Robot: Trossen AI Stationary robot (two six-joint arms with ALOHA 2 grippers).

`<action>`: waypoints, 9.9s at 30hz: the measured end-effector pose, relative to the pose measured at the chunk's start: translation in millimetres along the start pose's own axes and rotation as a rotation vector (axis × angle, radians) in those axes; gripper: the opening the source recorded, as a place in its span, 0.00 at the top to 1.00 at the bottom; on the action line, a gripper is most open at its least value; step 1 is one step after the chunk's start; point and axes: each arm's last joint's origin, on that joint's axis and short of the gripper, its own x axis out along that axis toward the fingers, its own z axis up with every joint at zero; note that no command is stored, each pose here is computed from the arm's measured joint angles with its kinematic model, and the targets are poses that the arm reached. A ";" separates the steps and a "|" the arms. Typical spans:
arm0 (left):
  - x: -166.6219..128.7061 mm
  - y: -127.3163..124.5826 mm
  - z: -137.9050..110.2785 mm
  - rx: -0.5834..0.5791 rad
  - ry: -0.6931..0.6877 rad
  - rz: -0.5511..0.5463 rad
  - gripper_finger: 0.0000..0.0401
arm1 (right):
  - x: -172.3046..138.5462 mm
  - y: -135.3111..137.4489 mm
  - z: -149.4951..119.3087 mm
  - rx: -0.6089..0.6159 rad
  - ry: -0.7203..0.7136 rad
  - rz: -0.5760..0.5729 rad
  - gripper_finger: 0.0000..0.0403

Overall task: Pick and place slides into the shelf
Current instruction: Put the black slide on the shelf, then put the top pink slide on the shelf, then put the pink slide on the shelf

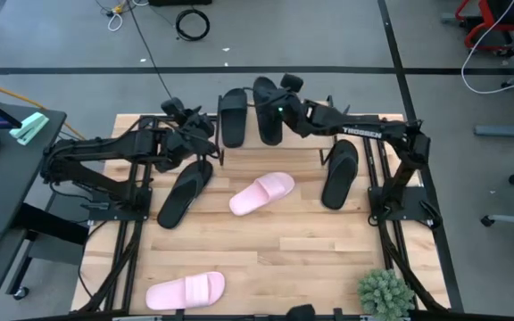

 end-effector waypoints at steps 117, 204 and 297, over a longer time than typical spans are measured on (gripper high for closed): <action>-0.8 -0.4 -0.2 -0.018 -0.004 -0.014 0.82 | 14.4 -23.2 -40.4 0.393 0.188 0.343 1.00; -16.0 -194.3 105.0 0.440 -0.272 -0.480 1.00 | -261.5 94.5 -136.4 0.452 0.229 0.626 0.99; -113.5 -168.8 75.1 0.640 0.185 -1.025 0.67 | -291.2 163.5 -124.7 0.303 0.046 0.806 0.99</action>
